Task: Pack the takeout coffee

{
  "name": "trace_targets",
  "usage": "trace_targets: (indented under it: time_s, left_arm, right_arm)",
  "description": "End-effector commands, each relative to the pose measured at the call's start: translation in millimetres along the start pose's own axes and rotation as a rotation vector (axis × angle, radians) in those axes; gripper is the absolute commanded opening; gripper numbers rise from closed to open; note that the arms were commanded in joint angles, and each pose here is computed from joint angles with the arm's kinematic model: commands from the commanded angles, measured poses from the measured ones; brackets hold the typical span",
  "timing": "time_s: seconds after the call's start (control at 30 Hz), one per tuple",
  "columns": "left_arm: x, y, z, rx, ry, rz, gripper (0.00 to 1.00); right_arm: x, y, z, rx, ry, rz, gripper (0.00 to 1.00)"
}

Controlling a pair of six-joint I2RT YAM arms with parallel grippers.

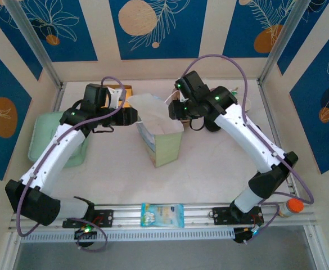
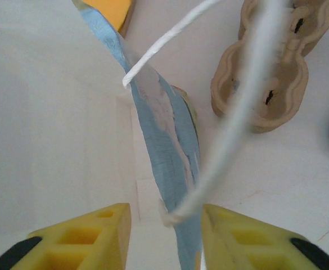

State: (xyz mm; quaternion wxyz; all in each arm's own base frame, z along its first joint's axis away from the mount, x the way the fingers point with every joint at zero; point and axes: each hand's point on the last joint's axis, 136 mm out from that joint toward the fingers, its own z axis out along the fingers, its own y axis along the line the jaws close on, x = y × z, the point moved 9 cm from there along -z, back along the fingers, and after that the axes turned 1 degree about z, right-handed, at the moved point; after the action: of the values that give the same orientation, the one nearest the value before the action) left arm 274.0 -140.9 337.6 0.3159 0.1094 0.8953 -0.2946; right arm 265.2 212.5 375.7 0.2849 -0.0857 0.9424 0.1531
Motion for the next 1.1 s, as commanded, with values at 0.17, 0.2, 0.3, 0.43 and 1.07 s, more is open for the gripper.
trace_targets:
  time_s: [0.17, 0.2, 0.3, 0.43, 1.07]
  left_arm:
    - [-19.9, -9.8, -14.3, 0.015, -0.065, 0.02, 0.61]
    - [-21.3, -9.1, -13.8, 0.017, -0.063, 0.016, 0.61]
    - [-26.9, -7.8, -13.6, 0.032, -0.072, 0.007, 0.62]
    - [-36.3, -8.0, -13.3, 0.056, -0.078, 0.001, 0.63]
    - [-65.5, -0.5, -56.4, -0.029, -0.169, 0.039, 0.79]
  right_arm:
    - [12.3, -6.2, -9.9, -0.052, 0.032, 0.015, 0.41]
    - [13.6, -6.4, -9.3, -0.062, 0.034, 0.019, 0.4]
    - [18.2, -6.0, -6.6, -0.099, 0.045, 0.029, 0.38]
    - [24.6, -1.3, 0.3, -0.168, 0.085, 0.036, 0.36]
    - [23.0, -26.1, -39.4, -0.161, -0.048, 0.127, 0.55]
